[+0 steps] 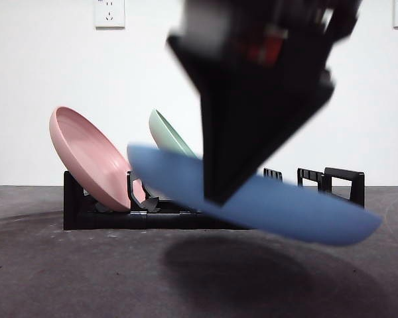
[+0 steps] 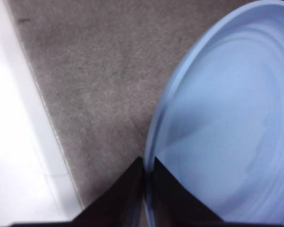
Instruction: Place the plate
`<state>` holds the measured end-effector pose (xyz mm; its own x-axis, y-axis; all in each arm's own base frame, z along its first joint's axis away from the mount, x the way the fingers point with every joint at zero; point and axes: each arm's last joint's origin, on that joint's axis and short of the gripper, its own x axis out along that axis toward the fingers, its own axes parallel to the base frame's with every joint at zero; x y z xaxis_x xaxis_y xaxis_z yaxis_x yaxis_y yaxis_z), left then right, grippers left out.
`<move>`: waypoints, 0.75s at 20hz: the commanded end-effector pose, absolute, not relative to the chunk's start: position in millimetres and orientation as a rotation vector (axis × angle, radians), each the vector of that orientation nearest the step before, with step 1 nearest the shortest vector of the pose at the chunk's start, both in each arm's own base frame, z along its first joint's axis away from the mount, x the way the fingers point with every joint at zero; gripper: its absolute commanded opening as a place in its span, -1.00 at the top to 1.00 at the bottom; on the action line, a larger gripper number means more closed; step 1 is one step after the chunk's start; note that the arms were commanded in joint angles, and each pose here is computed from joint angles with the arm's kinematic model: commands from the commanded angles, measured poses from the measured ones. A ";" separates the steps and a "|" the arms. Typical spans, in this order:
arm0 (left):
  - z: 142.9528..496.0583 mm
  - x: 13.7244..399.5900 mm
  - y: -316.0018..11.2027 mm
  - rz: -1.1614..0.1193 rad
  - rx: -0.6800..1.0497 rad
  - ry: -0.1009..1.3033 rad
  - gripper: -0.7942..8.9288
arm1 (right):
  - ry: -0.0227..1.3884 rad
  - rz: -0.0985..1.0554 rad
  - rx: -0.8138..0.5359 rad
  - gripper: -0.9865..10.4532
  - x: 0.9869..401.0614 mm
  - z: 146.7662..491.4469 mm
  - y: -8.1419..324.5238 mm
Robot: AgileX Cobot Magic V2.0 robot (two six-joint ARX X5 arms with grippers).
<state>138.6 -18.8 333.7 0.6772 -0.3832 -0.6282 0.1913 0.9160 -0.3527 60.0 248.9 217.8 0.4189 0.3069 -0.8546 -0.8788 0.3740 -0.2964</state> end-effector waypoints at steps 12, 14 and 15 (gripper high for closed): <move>340.6 139.6 -19.3 -0.340 -0.254 0.734 0.26 | 0.747 0.891 -0.961 0.80 102.1 175.9 279.9; 340.6 139.6 -19.3 -0.344 -0.246 0.732 0.26 | 0.754 0.913 -0.934 0.80 106.9 176.2 279.6; 340.5 139.5 -19.3 -0.346 -0.240 0.732 0.26 | 0.763 0.922 -0.929 0.80 107.4 176.0 279.3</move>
